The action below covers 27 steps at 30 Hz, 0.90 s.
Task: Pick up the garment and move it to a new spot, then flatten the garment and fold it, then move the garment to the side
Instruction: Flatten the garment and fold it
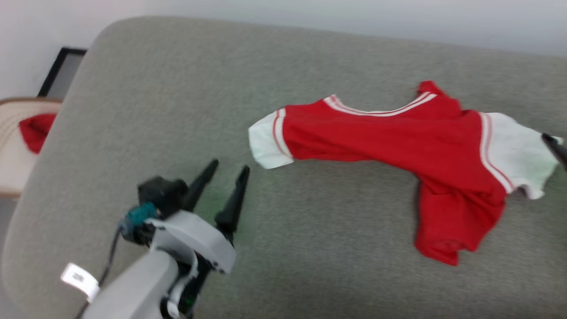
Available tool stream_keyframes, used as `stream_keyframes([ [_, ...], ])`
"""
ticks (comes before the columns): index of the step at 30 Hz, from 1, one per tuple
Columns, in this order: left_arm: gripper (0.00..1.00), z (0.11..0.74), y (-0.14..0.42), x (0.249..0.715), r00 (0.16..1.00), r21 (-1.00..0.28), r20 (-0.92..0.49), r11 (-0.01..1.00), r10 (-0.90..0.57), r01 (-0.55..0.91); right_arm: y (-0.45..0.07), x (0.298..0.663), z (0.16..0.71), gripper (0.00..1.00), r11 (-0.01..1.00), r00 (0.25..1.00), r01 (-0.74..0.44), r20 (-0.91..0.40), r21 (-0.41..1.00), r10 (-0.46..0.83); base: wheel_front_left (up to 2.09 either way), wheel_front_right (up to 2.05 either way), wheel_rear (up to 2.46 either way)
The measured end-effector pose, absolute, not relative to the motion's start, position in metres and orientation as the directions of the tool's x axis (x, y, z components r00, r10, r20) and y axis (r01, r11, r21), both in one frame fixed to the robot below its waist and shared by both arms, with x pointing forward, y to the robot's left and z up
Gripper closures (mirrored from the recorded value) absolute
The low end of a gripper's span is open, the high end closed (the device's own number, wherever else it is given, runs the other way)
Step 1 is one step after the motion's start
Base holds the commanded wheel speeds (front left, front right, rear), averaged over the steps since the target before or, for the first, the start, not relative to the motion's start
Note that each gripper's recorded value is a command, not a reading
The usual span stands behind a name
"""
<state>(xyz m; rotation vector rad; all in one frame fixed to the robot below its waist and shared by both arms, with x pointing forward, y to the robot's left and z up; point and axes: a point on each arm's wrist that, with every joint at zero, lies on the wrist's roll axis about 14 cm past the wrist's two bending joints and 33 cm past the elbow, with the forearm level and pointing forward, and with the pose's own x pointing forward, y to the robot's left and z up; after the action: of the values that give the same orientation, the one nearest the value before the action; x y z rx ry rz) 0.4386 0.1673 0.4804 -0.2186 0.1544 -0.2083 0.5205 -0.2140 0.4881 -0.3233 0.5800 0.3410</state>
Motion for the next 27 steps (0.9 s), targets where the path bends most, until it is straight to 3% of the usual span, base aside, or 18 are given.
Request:
stream_keyframes([
  [6,0.0,0.473,0.188,0.423,0.981,-0.232,-0.135,0.967,-0.143,0.109,-0.215,0.548,0.466,0.0,0.832,0.708,-0.485,-0.68,-0.27,0.192,0.0,0.0,0.0],
  [9,0.0,0.466,0.197,0.421,0.982,-0.224,-0.148,0.971,-0.117,0.081,-0.209,0.564,0.454,0.0,0.824,0.689,-0.502,-0.698,-0.264,0.196,0.0,0.0,0.0],
  [17,0.0,0.456,0.226,0.42,0.983,-0.178,-0.177,0.984,-0.056,0.024,-0.198,0.57,0.395,0.0,0.808,0.553,-0.554,-0.814,-0.2,0.177,0.0,0.0,0.0],
  [18,0.0,0.455,0.227,0.42,0.982,-0.17,-0.179,0.985,-0.057,0.026,-0.197,0.571,0.393,0.08,0.809,0.545,-0.556,-0.819,-0.191,0.181,0.0,0.0,0.0],
  [19,0.0,0.455,0.229,0.421,0.982,-0.164,-0.179,0.986,-0.061,0.031,-0.196,0.573,0.391,0.62,0.808,0.541,-0.559,-0.821,-0.188,0.184,0.0,0.0,0.0],
  [20,0.0,0.456,0.23,0.422,0.982,-0.159,-0.178,0.987,-0.062,0.034,-0.195,0.573,0.39,1.0,0.807,0.537,-0.561,-0.823,-0.184,0.186,0.0,0.0,0.0],
  [27,0.0,0.499,0.22,0.467,0.967,-0.039,-0.136,0.976,-0.217,0.214,-0.187,0.571,0.391,1.0,0.812,0.531,-0.567,-0.816,-0.142,0.227,0.0,0.0,0.0],
])
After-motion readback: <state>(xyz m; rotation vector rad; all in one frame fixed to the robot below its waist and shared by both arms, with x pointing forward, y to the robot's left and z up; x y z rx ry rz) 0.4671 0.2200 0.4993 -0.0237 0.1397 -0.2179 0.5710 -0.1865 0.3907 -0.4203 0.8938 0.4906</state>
